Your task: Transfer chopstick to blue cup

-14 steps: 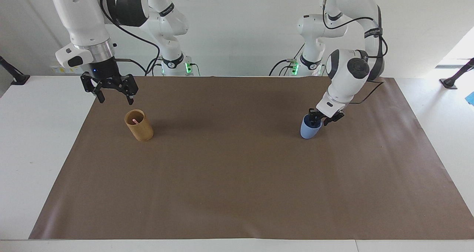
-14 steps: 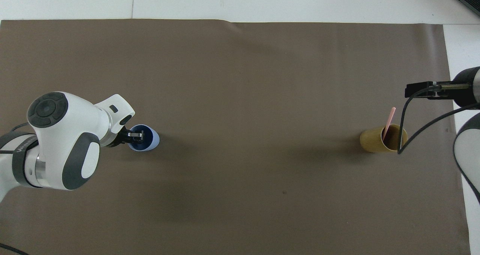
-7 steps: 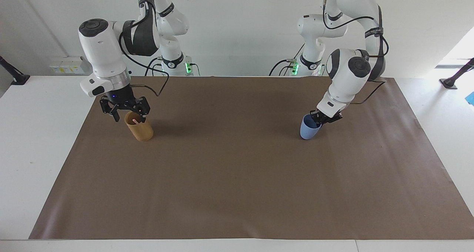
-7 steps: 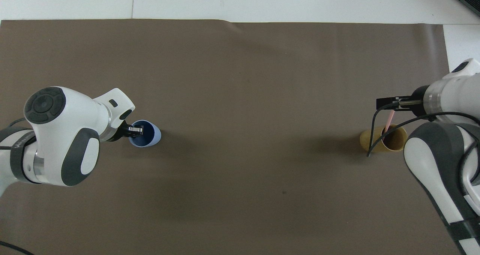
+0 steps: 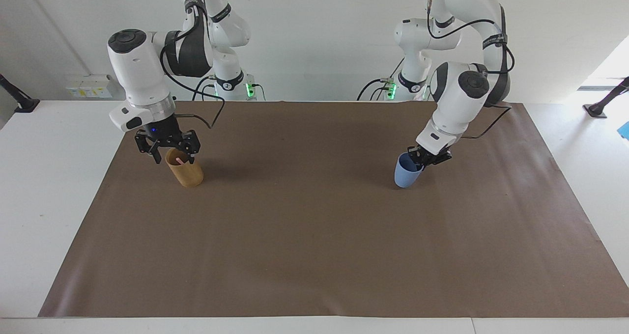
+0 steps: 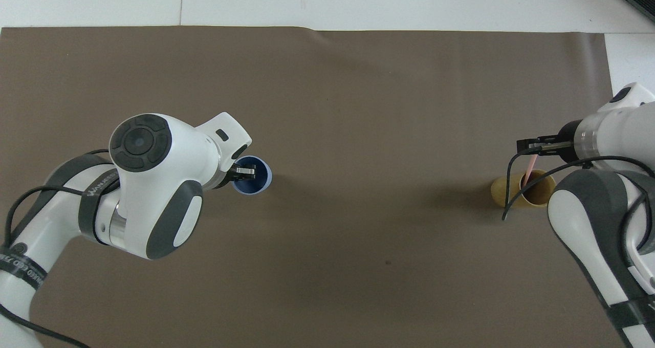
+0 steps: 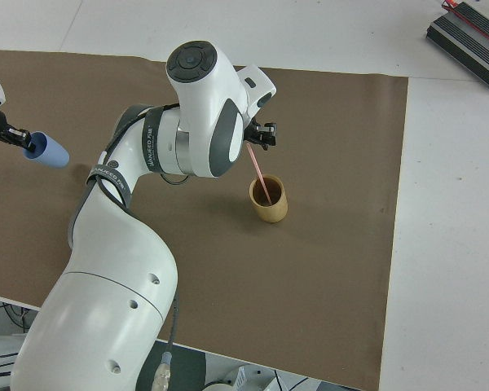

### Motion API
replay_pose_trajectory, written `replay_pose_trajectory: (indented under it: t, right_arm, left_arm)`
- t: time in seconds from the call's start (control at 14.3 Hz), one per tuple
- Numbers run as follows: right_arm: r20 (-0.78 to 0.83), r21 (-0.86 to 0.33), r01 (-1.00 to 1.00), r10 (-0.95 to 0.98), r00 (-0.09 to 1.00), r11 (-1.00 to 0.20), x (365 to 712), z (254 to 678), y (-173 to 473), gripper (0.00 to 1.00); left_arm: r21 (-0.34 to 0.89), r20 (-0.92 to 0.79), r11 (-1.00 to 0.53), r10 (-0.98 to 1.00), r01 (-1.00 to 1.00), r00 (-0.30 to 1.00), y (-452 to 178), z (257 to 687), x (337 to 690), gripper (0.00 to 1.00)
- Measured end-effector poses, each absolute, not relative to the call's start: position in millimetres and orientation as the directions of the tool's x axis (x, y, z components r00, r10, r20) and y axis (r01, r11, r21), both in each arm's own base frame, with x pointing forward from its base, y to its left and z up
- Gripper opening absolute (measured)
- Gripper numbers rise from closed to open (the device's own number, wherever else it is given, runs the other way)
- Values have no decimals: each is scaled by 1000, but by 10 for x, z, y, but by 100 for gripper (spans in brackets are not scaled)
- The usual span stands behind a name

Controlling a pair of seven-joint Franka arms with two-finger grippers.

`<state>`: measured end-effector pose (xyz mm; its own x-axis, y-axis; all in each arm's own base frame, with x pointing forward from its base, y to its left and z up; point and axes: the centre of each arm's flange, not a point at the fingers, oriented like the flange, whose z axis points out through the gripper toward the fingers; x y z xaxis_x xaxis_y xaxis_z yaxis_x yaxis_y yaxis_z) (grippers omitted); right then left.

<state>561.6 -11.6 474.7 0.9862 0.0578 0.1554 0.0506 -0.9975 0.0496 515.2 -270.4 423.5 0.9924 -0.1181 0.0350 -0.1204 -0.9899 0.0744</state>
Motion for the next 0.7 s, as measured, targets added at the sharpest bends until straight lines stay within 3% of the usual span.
replay_pose_trajectory:
  t: [0.07,0.35,0.7]
  right_arm:
    - [154,51,60,67,986,-997,5610,4741,-115,55]
    - [168,55,75,83,982,-996,5616,4761,-118,11]
    - [192,57,68,78,978,-996,5628,4821,-154,10]
  left_arm:
    - [78,34,-989,-123,-126,992,-2886,4285,5122,5]
    - [83,23,-985,-152,-153,988,-3584,4294,5088,5]
    - [72,-7,-983,-168,-167,986,-3764,4002,5175,5]
